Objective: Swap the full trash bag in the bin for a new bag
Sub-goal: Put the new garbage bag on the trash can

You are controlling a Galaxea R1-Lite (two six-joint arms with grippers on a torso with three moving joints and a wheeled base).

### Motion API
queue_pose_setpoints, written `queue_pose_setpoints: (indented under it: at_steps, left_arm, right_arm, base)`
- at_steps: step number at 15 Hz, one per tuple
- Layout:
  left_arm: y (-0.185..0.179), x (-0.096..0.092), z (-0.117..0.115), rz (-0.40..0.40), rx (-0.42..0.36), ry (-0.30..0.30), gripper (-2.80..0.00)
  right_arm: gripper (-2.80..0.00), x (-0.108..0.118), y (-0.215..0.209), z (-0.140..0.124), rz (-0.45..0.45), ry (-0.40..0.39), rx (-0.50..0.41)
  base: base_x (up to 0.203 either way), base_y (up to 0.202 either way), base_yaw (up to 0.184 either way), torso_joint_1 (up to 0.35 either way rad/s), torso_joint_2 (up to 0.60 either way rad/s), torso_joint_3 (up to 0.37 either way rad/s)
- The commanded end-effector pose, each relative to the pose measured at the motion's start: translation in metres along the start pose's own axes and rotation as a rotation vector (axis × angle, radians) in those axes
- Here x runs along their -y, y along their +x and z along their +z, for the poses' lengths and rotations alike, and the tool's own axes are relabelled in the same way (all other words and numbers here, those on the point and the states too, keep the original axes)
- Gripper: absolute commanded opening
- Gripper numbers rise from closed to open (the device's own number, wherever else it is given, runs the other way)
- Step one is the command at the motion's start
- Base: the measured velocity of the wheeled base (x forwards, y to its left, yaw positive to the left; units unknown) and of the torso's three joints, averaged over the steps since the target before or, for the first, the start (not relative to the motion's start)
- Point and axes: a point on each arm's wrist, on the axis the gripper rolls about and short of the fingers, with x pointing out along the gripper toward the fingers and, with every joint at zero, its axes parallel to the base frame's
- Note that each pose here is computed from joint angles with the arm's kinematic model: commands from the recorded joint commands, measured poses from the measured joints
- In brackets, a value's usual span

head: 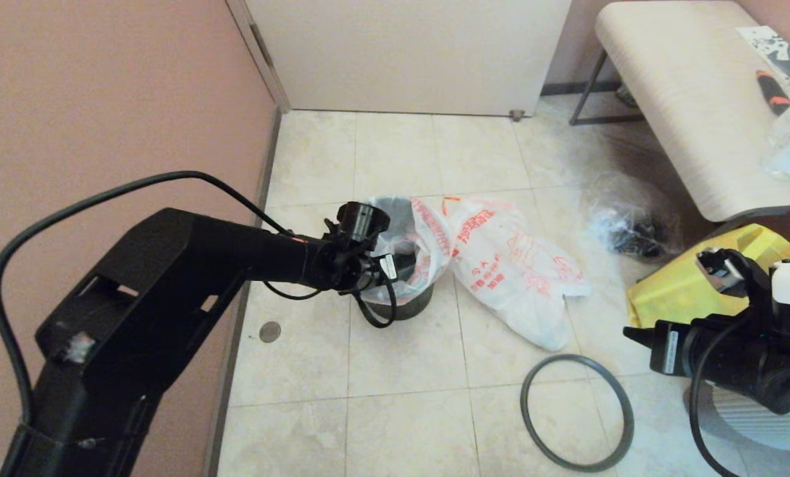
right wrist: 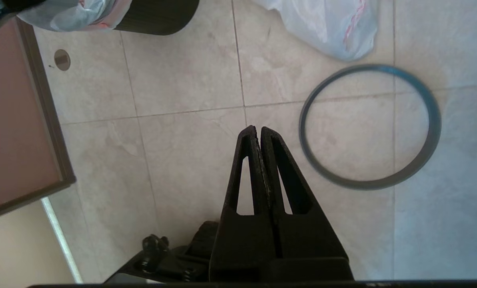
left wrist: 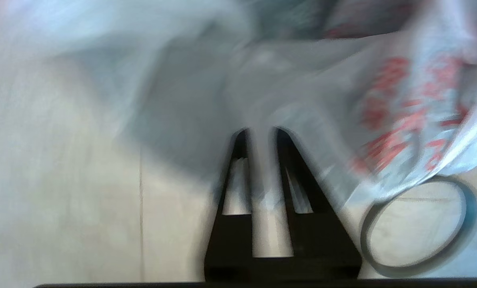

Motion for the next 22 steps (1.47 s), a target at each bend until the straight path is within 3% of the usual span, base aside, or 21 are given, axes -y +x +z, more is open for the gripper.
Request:
queue_pose_setpoints:
  at_steps: [1, 3, 4, 13, 15, 18, 22]
  left_arm:
    - [-0.042, -0.003, 0.013, 0.000, 0.014, -0.131, 0.00]
    - [-0.052, -0.010, 0.011, 0.033, 0.003, -0.240, 0.00]
    - [-0.049, -0.016, 0.010, 0.060, 0.004, -0.259, 0.00]
    - [0.022, -0.042, -0.001, 0.149, -0.024, -0.297, 0.00]
    - [0.038, -0.042, -0.007, 0.157, -0.030, -0.296, -2.80]
    - [0.055, -0.040, -0.011, 0.155, -0.025, -0.293, -2.80]
    - [0.044, -0.041, -0.010, 0.163, -0.039, -0.285, -2.80]
  right_arm:
    - [-2.80, 0.001, 0.002, -0.004, -0.005, 0.008, -0.015]
    - [-2.80, 0.001, 0.001, -0.005, -0.010, 0.010, -0.013]
    - [-2.80, 0.001, 0.001, -0.005, -0.010, 0.010, -0.013]
    - [-2.80, 0.004, 0.010, -0.012, -0.020, 0.011, -0.054]
    - [-2.80, 0.004, 0.011, -0.012, -0.021, 0.011, -0.056]
    - [-2.80, 0.004, 0.011, -0.013, -0.020, 0.011, -0.058]
    - [-2.80, 0.004, 0.010, -0.013, -0.018, 0.013, -0.059]
  base:
    - [0.000, 0.000, 0.000, 0.000, 0.00, 0.000]
    - [0.000, 0.000, 0.000, 0.000, 0.00, 0.000]
    - [0.000, 0.000, 0.000, 0.000, 0.00, 0.000]
    - [0.000, 0.000, 0.000, 0.000, 0.00, 0.000]
    - [0.000, 0.000, 0.000, 0.000, 0.00, 0.000]
    - [0.000, 0.000, 0.000, 0.000, 0.00, 0.000]
    - [0.000, 0.000, 0.000, 0.000, 0.00, 0.000]
